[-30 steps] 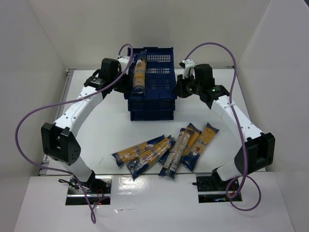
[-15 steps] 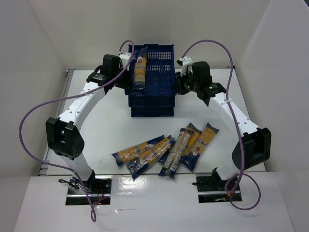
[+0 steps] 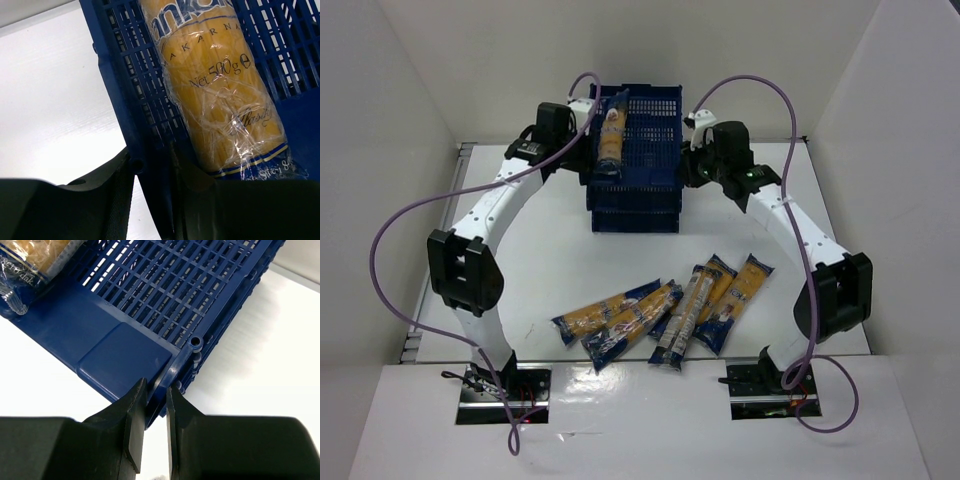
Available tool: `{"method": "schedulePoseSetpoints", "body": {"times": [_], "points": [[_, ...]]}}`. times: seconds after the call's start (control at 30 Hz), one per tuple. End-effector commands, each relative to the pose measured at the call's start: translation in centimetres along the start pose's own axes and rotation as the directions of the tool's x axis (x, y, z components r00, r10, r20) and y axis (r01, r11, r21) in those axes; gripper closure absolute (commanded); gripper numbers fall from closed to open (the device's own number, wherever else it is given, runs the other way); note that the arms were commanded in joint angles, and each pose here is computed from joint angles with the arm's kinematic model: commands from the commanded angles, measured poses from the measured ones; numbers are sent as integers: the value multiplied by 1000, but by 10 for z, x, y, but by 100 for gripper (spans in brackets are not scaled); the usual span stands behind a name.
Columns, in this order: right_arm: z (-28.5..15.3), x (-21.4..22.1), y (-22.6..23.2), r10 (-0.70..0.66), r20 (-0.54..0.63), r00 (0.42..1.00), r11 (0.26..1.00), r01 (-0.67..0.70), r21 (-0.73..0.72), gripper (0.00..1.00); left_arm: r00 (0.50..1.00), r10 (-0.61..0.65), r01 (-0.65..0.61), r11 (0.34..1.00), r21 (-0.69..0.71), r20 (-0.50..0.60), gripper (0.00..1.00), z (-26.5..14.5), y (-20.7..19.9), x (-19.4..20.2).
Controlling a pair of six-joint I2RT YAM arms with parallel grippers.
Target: Place and organize the pasta boxes and bags onto the shelf
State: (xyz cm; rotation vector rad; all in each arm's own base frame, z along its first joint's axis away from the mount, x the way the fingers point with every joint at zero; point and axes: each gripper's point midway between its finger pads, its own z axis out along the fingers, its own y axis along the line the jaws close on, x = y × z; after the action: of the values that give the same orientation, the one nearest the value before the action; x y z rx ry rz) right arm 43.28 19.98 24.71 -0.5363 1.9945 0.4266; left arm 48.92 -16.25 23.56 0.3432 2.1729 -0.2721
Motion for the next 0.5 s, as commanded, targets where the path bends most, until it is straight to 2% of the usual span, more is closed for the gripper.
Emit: {"method": "schedulePoseSetpoints", "body": {"times": [0.0, 0.47], "points": [[17, 17, -5, -74, -63, 995, 997, 75, 12, 100, 999, 29, -28, 999, 40, -31, 87, 17, 4, 9], [30, 12, -18, -85, -60, 995, 994, 89, 68, 100, 999, 30, -28, 998, 51, -25, 88, 29, 4, 0]]}}
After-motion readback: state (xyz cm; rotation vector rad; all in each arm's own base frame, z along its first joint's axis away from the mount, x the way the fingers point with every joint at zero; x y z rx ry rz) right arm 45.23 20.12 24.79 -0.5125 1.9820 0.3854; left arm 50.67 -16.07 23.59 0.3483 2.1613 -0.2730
